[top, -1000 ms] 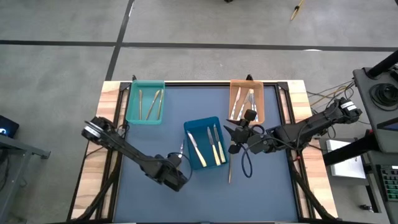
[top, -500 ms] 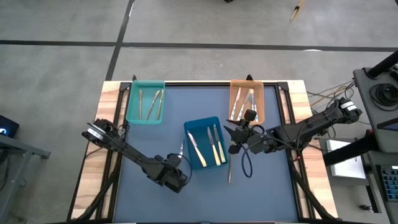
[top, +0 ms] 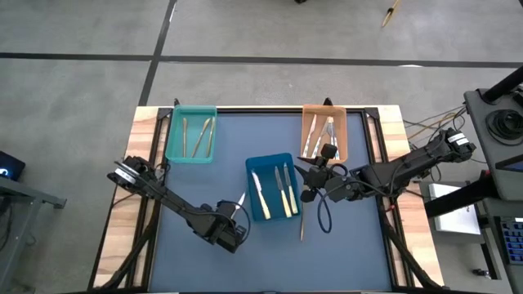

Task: Sort silverware by color (type)
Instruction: Put the yellow knife into the blue bin

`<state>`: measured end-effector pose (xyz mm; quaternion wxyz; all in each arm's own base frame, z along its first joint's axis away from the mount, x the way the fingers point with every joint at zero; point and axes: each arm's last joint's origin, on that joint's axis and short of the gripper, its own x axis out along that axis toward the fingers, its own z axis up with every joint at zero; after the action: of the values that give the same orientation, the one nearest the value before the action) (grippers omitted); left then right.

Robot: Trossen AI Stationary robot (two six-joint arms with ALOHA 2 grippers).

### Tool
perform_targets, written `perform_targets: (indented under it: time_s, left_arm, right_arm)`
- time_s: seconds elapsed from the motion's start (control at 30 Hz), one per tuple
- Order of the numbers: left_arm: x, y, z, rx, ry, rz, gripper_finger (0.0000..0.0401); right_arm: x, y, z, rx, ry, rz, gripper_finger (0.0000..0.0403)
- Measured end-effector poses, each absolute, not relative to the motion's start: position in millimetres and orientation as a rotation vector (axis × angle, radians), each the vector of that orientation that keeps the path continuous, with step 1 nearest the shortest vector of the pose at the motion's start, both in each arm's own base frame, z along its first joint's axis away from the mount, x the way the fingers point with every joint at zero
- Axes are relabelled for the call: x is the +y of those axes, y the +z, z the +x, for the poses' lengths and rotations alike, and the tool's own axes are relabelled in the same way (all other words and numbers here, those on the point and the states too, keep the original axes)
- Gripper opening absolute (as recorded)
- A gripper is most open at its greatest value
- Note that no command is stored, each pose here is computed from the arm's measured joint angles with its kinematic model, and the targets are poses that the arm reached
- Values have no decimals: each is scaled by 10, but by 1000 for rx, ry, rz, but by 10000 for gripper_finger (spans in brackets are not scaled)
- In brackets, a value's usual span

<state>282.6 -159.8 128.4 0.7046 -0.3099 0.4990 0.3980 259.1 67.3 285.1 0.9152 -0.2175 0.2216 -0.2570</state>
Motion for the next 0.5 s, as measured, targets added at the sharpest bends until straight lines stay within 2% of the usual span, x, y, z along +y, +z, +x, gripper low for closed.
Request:
perform_targets:
  time_s: [0.5]
  left_arm:
    - [-1572,1419,2681,1118,923,-619,54]
  right_arm:
    - [674,2850,2591,456,-526,-447,121]
